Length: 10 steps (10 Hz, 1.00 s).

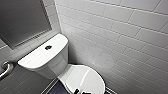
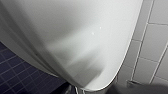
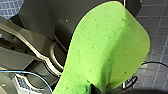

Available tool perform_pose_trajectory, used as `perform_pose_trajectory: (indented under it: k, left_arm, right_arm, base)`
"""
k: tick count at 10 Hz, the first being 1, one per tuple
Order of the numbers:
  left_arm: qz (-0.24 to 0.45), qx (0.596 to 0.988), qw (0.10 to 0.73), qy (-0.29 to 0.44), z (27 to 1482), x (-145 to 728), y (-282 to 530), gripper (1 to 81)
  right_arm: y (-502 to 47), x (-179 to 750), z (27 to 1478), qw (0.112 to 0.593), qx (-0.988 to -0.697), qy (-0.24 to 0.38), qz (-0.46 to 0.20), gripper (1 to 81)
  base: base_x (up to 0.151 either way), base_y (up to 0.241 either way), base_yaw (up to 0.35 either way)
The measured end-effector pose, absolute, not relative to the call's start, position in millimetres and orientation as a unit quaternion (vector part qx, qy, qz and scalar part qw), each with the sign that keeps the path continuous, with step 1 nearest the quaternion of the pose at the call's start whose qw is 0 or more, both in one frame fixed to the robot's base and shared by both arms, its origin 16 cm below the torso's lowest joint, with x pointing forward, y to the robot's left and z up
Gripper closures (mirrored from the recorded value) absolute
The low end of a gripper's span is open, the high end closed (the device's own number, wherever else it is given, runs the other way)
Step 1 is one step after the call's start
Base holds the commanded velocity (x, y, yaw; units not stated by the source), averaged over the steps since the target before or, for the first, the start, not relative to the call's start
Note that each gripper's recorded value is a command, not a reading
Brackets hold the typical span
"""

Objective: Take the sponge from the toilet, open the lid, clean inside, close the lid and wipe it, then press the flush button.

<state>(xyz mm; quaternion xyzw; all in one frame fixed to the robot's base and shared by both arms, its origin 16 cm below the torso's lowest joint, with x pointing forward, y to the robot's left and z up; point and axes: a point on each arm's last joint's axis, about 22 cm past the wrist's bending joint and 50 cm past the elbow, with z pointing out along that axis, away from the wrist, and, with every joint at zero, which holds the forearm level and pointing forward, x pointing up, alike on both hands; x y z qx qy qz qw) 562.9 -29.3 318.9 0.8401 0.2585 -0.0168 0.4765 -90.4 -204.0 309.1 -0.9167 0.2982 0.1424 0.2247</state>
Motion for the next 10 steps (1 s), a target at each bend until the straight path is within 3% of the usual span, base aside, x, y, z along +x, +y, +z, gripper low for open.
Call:
perform_pose_trajectory:
  k: [10]
  left_arm:
    - [-0.018, 0.836, 0.485, 0.257, 328.0, 564.1, -30.9, 1.0]
  right_arm:
    - [-200.7, -92.0, 310.7, 0.226, -0.915, 0.298, 0.148, 81.1]
  base:
    - [0.000, 0.000, 0.000]
